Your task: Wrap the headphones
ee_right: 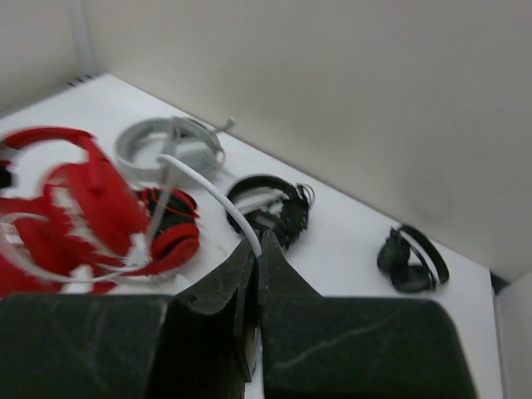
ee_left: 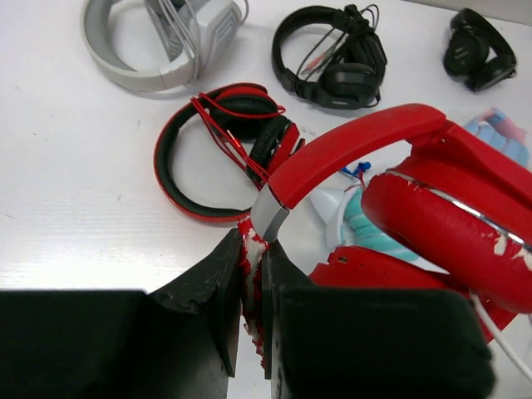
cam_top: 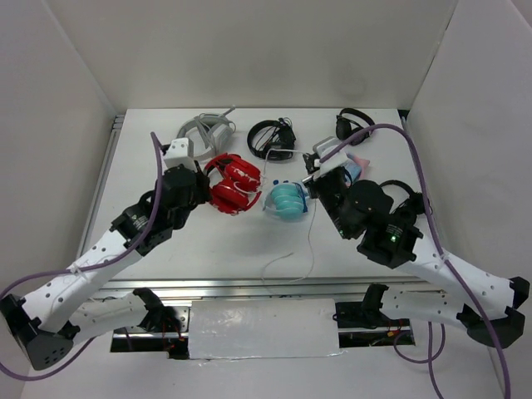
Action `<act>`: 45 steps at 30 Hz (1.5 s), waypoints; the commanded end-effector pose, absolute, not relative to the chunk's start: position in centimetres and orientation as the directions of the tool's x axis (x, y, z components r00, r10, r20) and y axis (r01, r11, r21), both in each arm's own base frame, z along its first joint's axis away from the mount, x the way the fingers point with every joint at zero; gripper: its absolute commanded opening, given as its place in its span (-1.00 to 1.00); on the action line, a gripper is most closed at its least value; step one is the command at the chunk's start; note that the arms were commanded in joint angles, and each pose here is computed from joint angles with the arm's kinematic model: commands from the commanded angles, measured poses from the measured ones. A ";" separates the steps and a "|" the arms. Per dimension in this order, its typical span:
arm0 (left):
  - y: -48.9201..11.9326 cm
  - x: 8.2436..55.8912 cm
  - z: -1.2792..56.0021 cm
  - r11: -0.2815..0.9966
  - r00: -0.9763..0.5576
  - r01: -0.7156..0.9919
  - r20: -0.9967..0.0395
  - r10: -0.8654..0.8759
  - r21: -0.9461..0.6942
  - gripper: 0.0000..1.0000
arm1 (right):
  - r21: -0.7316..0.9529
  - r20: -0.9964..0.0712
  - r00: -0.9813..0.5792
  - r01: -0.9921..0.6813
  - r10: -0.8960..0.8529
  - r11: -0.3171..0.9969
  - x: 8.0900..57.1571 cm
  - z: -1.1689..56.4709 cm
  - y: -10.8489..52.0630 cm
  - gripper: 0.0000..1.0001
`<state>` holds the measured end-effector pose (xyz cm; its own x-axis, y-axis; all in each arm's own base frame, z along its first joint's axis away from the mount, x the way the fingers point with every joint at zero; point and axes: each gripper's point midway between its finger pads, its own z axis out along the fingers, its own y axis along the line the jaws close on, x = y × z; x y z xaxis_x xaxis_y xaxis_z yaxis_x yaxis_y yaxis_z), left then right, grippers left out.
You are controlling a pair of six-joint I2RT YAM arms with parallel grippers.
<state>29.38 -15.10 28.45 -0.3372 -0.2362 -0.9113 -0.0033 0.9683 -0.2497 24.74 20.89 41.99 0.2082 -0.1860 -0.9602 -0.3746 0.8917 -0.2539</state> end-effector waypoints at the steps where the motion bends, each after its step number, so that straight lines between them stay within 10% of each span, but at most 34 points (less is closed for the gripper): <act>1: -16.2 29.0 33.7 0.880 -0.248 0.136 -0.875 -0.415 -0.456 -1.00 | -0.167 -0.984 0.111 -0.277 -0.142 0.946 26.6 39.1 18.5 -1.00; 15: -12.9 32.3 30.7 0.904 -0.305 -0.029 -0.857 -0.415 -0.428 -1.00 | -0.098 -0.995 0.041 -0.361 -0.089 0.928 25.0 36.6 17.0 -1.00; 31: -26.3 26.7 23.3 0.836 -0.442 0.534 -0.885 0.145 -0.130 -1.00 | -0.326 -0.938 0.233 -0.344 -0.256 0.880 32.0 47.6 20.8 -1.00; 45: -29.6 17.1 31.0 0.611 -0.278 0.774 -0.957 0.087 -0.169 -1.00 | -0.208 -0.968 -0.063 -0.339 -0.243 0.917 42.3 36.0 17.5 -1.00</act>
